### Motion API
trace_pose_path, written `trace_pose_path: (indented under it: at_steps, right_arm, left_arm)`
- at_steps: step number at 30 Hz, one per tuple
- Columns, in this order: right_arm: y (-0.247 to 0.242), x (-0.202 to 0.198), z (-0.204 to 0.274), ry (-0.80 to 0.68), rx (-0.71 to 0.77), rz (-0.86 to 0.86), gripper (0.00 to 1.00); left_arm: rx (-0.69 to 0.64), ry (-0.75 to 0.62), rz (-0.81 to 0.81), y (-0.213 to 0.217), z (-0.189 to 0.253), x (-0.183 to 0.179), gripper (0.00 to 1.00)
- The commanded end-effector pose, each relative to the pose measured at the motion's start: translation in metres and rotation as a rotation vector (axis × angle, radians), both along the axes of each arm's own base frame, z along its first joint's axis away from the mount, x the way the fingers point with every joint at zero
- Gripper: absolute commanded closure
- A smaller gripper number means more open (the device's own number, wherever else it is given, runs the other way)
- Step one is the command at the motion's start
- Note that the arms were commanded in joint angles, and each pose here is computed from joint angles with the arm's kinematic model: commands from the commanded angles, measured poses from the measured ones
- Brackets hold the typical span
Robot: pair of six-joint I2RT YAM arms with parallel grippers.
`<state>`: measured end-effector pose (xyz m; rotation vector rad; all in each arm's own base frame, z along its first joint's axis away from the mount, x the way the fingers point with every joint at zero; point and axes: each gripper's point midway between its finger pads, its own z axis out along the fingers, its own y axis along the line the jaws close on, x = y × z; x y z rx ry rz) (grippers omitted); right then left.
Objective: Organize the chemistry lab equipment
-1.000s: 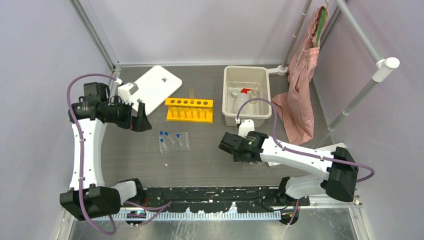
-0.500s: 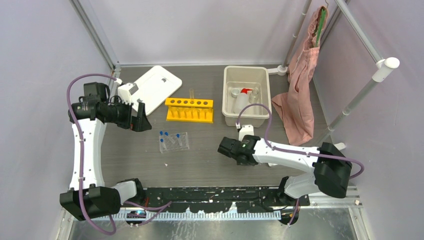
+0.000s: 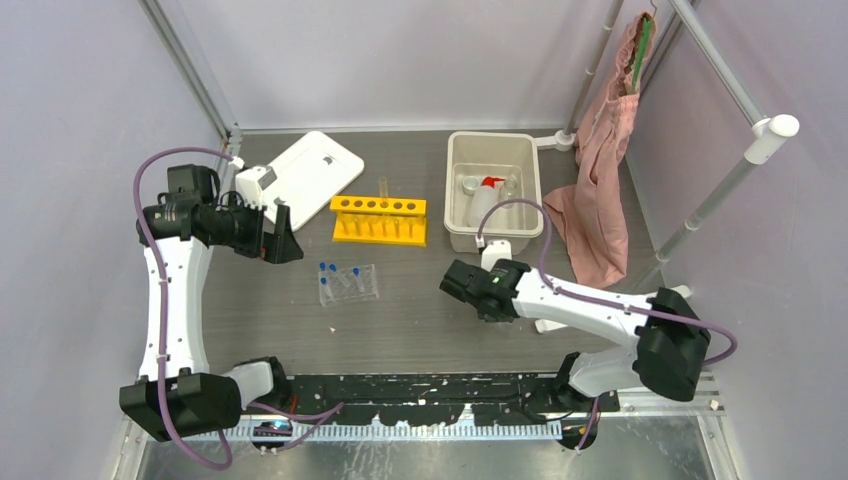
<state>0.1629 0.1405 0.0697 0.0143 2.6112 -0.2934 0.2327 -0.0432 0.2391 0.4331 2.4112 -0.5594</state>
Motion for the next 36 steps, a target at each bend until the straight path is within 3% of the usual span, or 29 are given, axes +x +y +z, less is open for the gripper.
trace_pose_path:
  at_steps: [1,8,13,18,25,36]
  right_arm:
    - [0.019,0.015,0.071,-0.091,0.135,0.052,0.99]
    - [0.019,0.058,0.190,-0.219,0.291,0.075,0.99]
    - [0.012,0.113,0.215,-0.240,0.301,0.044,0.99]
    - [0.009,0.175,0.196,-0.195,0.282,-0.007,0.99]
    - [-0.001,0.237,0.128,-0.065,0.255,-0.085,0.99]
    - [0.009,0.232,0.040,0.154,0.267,-0.094,0.99]
  left_arm:
    - [-0.010,-0.056,-0.008,-0.002,0.013,0.005,0.00]
    - [0.006,-0.058,0.004,0.002,0.011,0.008,0.00]
    - [0.052,-0.028,0.034,0.014,-0.008,0.020,0.00]
    - [0.102,0.031,0.049,0.027,-0.035,0.033,0.00]
    - [0.127,0.051,0.048,0.034,-0.057,0.046,0.00]
    - [0.186,0.053,0.035,0.044,-0.085,0.055,0.00]
